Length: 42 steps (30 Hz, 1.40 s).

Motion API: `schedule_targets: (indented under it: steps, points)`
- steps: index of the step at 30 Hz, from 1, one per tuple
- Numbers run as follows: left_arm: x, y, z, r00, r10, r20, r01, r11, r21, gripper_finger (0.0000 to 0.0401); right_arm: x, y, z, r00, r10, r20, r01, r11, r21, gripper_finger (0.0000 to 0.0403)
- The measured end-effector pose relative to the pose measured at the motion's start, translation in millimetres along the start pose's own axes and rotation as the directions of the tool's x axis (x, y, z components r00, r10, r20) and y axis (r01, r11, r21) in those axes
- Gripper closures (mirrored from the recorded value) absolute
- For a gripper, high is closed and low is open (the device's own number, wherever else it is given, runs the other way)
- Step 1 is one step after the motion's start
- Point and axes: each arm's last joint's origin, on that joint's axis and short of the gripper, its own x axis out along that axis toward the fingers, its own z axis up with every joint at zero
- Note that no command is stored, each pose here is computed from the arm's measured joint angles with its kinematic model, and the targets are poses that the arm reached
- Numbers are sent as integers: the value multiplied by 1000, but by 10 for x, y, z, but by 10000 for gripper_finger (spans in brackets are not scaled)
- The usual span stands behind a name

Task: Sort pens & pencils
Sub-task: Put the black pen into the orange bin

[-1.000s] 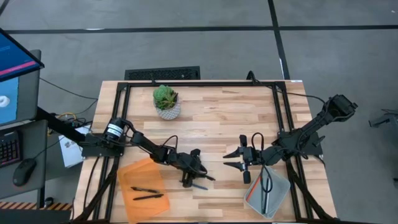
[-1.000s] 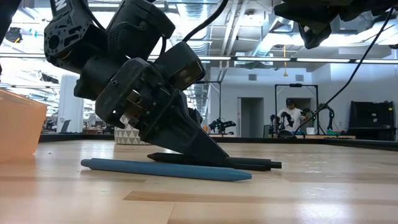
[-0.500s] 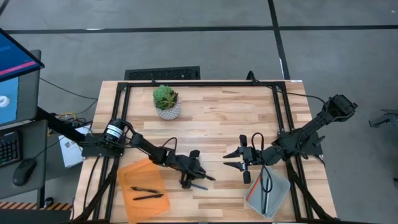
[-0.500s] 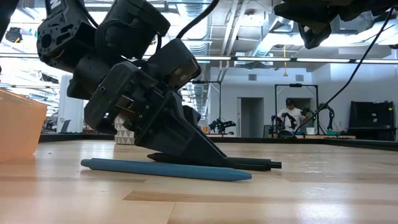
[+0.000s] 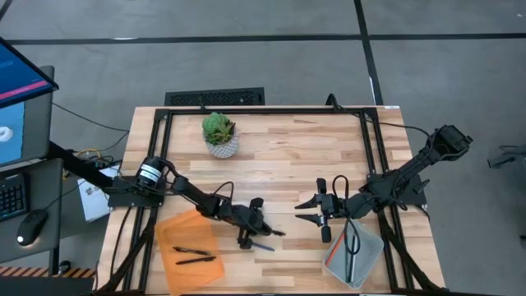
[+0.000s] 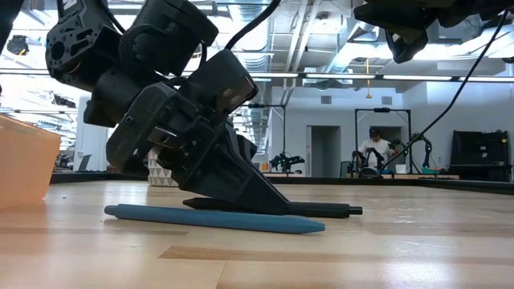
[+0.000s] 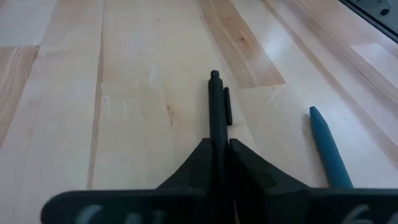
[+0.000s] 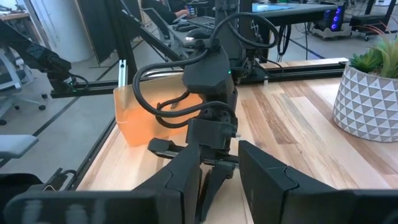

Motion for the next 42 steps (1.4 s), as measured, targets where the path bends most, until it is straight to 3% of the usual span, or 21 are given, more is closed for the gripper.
schedule_targets:
  steps: [22, 28, 34, 42]
  points:
    - [1, 16, 33, 989, 138, 54, -135, 989, -57, 381, 0, 2, 8, 1000, 2, 7, -2, 1000, 7, 269]
    - [-48, 4, 194, 988, 142, 63, -142, 990, -9, 381, 0, 1, 8, 1000, 1, 7, -1, 1000, 20, 269]
    - [-113, 39, 358, 975, 223, -1, -223, 974, 31, 382, 0, 2, 8, 1000, 1, 7, -2, 1000, 20, 269]
    - [-91, 27, 645, 964, 262, -42, -257, 962, 94, 382, 0, 2, 7, 1000, 1, 7, -2, 1000, 20, 269]
